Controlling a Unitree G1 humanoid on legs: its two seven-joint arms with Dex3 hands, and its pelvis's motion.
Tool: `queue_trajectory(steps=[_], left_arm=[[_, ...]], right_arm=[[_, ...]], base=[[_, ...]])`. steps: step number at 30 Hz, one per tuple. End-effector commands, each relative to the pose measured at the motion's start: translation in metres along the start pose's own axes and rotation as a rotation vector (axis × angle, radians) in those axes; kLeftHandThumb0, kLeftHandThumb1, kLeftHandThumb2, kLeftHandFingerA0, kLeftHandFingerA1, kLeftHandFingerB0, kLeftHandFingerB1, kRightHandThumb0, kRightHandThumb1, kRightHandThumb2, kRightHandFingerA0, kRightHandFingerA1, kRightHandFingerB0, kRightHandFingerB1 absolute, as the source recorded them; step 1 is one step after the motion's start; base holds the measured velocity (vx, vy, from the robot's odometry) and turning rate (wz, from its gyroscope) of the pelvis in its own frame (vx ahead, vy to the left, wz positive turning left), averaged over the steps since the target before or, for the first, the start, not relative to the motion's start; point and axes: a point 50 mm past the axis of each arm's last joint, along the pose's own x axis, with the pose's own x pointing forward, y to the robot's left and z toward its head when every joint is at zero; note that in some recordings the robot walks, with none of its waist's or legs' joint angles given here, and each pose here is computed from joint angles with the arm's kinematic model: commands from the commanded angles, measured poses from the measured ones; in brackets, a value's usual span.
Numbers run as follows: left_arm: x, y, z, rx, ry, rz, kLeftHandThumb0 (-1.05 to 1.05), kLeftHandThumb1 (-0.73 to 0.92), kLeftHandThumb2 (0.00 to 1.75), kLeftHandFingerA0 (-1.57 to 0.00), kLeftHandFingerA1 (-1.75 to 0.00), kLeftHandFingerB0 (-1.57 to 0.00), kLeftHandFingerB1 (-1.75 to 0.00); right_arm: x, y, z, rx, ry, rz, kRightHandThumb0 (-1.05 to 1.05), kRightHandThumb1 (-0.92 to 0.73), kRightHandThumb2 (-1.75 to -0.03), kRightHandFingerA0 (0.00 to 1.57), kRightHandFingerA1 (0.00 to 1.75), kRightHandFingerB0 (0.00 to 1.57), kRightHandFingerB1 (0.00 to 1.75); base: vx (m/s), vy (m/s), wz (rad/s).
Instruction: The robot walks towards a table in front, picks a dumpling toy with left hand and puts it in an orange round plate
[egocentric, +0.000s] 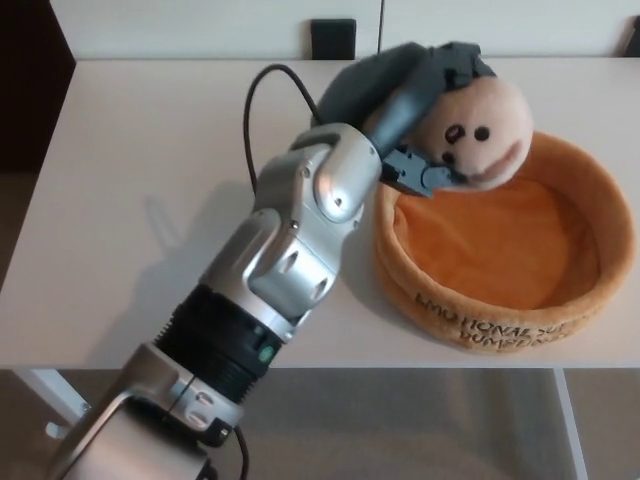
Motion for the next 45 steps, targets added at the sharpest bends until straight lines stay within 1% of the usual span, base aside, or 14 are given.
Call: queue_trajectory(steps=[1,3,5,6,7,8,9,10,12,16,17,19,35,45], left_arm=[[0.005,-0.001,0.003,0.062,0.026,0.019,-0.16,0.65,0.60,-0.96,-1.12,-0.92,-0.59],[0.005,-0.004,0.005,0.070,0.025,0.009,-0.15,0.64,0.60,-0.88,-1.31,-0.89,-0.71],[0.007,-0.008,0.009,0.090,0.016,-0.008,-0.17,0.64,0.59,-0.97,-1.08,-0.89,-0.56],[0.006,-0.012,0.011,0.084,0.016,-0.020,-0.25,0.65,0.59,-0.89,-1.02,-0.58,-0.39],[0.006,-0.013,0.012,0.082,0.016,-0.023,-0.25,0.65,0.59,-0.89,-1.02,-0.58,-0.39],[0.007,-0.013,0.012,0.093,0.024,-0.052,-0.60,0.43,0.73,-0.55,-0.59,-0.14,-0.38],[0.008,-0.012,0.011,0.108,0.035,-0.086,-0.60,0.43,0.73,-0.55,-0.59,-0.14,-0.38],[0.009,-0.012,0.011,0.125,0.043,-0.119,-0.71,0.41,0.79,-0.26,-0.50,-0.02,-0.20],[0.011,-0.011,0.013,0.149,0.063,-0.176,-0.80,0.37,0.72,-0.05,-0.29,-0.01,-0.15],[0.012,-0.010,0.014,0.155,0.080,-0.206,-0.80,0.37,0.72,-0.05,-0.29,-0.01,-0.15],[0.011,-0.008,0.017,0.226,0.088,-0.300,-0.86,0.48,0.91,0.00,-0.11,0.00,-0.05],[0.012,-0.007,0.017,0.252,0.099,-0.341,-0.88,0.48,0.92,0.00,-0.09,0.00,-0.06],[0.007,-0.005,0.004,0.273,0.189,-0.470,-0.93,0.50,0.98,0.00,-0.09,0.00,-0.04],[-0.015,0.033,0.018,0.218,0.040,-0.345,-0.98,0.56,0.98,0.00,-0.02,0.00,-0.01]], right_arm=[[0.000,-0.003,0.005,0.000,-0.009,-0.018,-0.24,-0.56,-0.58,0.83,1.32,0.45,0.37],[0.001,-0.002,0.007,0.000,-0.011,-0.017,-0.25,-0.57,-0.58,0.82,1.31,0.45,0.37],[0.001,-0.005,0.009,0.001,-0.012,-0.024,-0.23,-0.57,-0.58,0.85,1.29,0.45,0.37],[0.000,-0.004,0.006,0.003,-0.011,-0.025,-0.24,-0.56,-0.57,0.87,1.21,0.46,0.37],[0.000,-0.004,0.005,0.004,-0.011,-0.025,-0.24,-0.56,-0.57,0.87,1.21,0.46,0.37],[0.000,-0.004,0.006,-0.005,-0.013,-0.025,-0.25,-0.57,-0.57,0.87,1.23,0.46,0.37],[0.001,-0.004,0.008,-0.017,-0.015,-0.026,-0.25,-0.57,-0.57,0.87,1.23,0.46,0.37],[0.001,-0.004,0.009,-0.013,-0.016,-0.027,-0.24,-0.56,-0.57,0.86,1.27,0.45,0.37],[0.001,-0.005,0.009,-0.004,-0.017,-0.026,-0.25,-0.56,-0.58,0.84,1.32,0.45,0.37],[0.001,-0.006,0.010,-0.002,-0.016,-0.026,-0.25,-0.56,-0.58,0.84,1.32,0.45,0.37],[0.001,-0.005,0.010,-0.009,-0.017,-0.025,-0.25,-0.56,-0.58,0.85,1.30,0.44,0.37],[0.001,-0.005,0.011,-0.016,-0.019,-0.025,-0.24,-0.57,-0.58,0.85,1.16,0.44,0.37],[0.001,-0.005,0.015,-0.033,-0.026,-0.031,-0.32,-0.50,-0.68,0.89,1.29,0.42,0.44],[0.001,-0.002,0.011,-0.054,-0.017,-0.026,-0.25,-0.56,-0.58,0.82,1.29,0.45,0.37]], base=[[0.00,0.000,0.00],[0.00,0.000,0.00],[0.00,0.000,0.00],[0.00,0.000,0.00],[0.00,0.000,0.00],[0.00,0.000,0.00],[0.00,0.000,0.00],[0.00,0.000,0.00],[0.00,0.000,0.00],[0.00,0.000,0.00],[0.00,0.000,0.00],[0.00,0.000,0.00],[0.00,0.000,0.00],[0.00,0.000,0.00]])
